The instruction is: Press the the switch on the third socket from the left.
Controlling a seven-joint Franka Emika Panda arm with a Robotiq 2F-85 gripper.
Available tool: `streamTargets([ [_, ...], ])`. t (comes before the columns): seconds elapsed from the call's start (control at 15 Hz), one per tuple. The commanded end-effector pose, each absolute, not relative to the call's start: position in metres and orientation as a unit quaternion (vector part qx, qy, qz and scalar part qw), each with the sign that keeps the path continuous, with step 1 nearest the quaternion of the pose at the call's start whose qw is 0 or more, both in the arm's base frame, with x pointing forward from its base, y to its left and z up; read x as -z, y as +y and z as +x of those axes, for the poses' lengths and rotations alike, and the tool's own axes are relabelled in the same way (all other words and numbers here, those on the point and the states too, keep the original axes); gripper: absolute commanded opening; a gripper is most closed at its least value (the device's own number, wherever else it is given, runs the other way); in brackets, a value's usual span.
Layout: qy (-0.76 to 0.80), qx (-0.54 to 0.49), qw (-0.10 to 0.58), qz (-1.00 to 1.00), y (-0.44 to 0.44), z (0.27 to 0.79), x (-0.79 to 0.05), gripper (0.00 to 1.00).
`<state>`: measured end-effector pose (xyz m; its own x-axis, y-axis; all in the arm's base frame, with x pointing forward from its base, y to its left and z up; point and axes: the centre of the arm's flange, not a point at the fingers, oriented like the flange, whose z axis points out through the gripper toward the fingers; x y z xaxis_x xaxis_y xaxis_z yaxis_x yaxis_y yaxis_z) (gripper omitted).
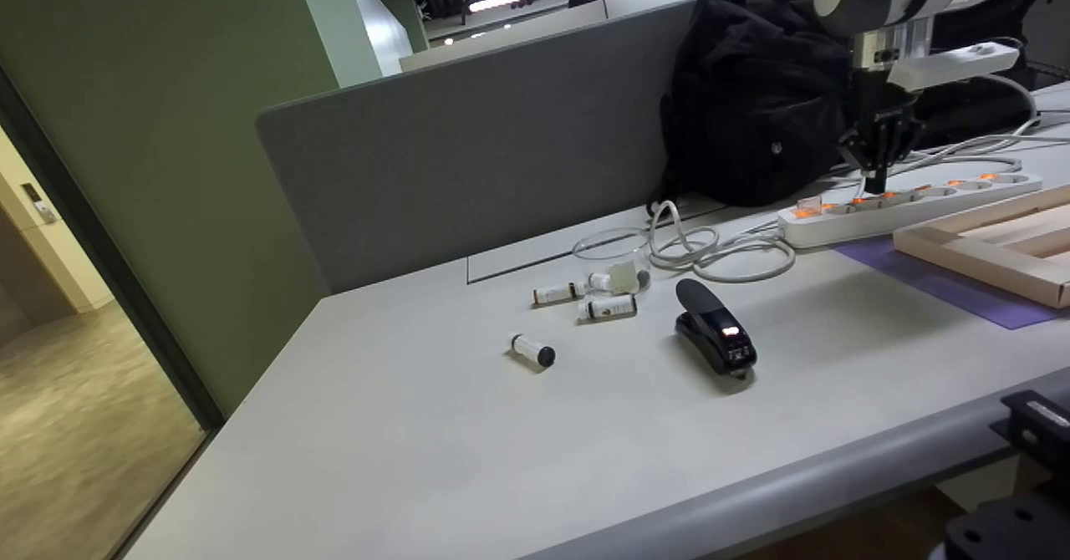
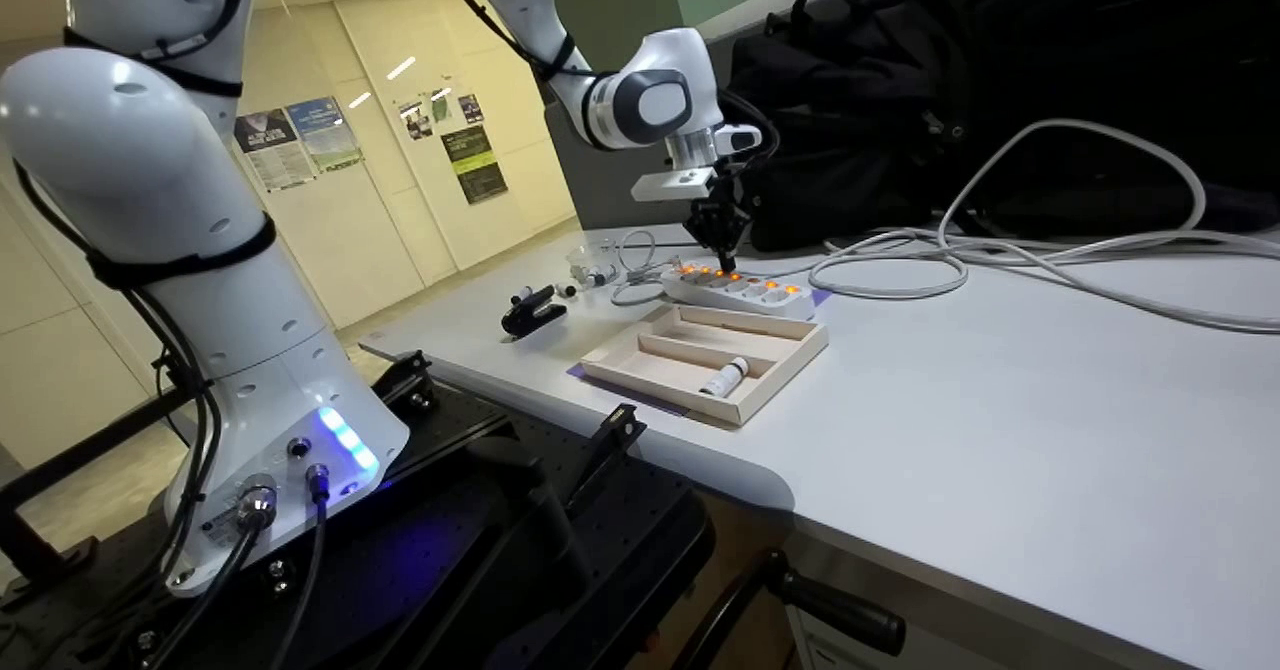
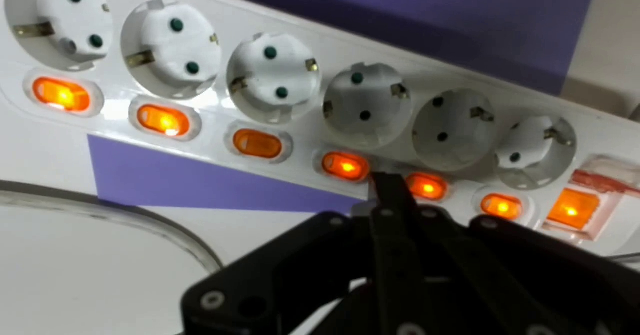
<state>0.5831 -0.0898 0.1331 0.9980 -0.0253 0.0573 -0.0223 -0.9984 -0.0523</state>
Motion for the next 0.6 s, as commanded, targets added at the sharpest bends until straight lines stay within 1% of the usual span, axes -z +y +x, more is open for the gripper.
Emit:
streamTargets([
  [0.0,0.040,0.016,0.036,-0.998,-0.102,0.595,-0.147,0.00],
  [0.53,0.046,-0.013,0.040,-0.998,-0.102,0.589,-0.133,0.00],
])
